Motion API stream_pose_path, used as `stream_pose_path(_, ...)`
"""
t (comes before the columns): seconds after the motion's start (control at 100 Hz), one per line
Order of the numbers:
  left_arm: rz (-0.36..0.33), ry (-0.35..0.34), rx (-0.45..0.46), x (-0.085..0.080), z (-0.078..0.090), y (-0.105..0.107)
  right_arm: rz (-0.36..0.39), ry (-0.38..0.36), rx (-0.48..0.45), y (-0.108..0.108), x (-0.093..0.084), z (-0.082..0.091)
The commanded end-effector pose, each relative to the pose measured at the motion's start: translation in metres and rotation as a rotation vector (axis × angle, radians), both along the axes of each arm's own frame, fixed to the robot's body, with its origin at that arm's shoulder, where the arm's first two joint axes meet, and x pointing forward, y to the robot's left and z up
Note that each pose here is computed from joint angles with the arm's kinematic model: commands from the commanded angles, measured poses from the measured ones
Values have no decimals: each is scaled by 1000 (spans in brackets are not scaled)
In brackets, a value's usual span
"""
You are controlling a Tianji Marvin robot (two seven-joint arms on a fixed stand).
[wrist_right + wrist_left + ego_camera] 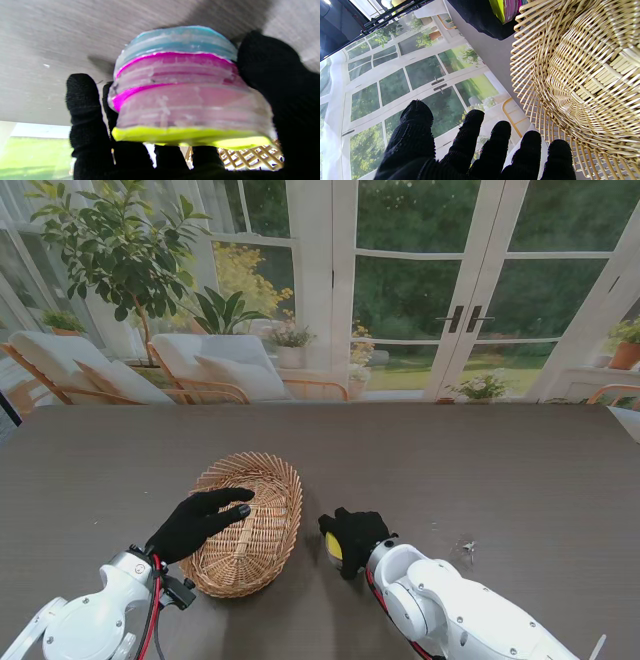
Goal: Stack culture dishes into a storage basket
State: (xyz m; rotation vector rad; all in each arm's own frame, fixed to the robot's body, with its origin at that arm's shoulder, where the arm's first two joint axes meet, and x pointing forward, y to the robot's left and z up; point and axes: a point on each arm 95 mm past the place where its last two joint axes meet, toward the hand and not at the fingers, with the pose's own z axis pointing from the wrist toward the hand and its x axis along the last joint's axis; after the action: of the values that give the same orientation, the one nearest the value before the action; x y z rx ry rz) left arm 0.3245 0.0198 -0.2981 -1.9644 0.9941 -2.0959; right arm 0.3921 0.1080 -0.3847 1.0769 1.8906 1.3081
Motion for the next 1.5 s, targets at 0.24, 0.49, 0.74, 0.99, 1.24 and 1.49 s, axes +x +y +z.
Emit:
stream_pose_path(0.24,-12,5,-1,-3,0,-2,13,105,-60,-13,-20,-43)
stream_pose_path(0.49,-9,4,-3,-4,1,-1,5,116,-51,-15,-22,-49)
stream_pose_path(0.74,-6,4,-4,-4,1,-1,6,111,-42,-16,-22,-51)
stream_pose_path(0.99,-2,2,-5,-5,1,0,6,102,-32,-18,-24,-53)
stream_pose_path(1.24,4,-2,-5,-7,2,1,7,107,-24,-18,-26,-55)
stream_pose_path(1.49,12,-6,-5,-9,2,1,6,107,5,-17,-27,-53)
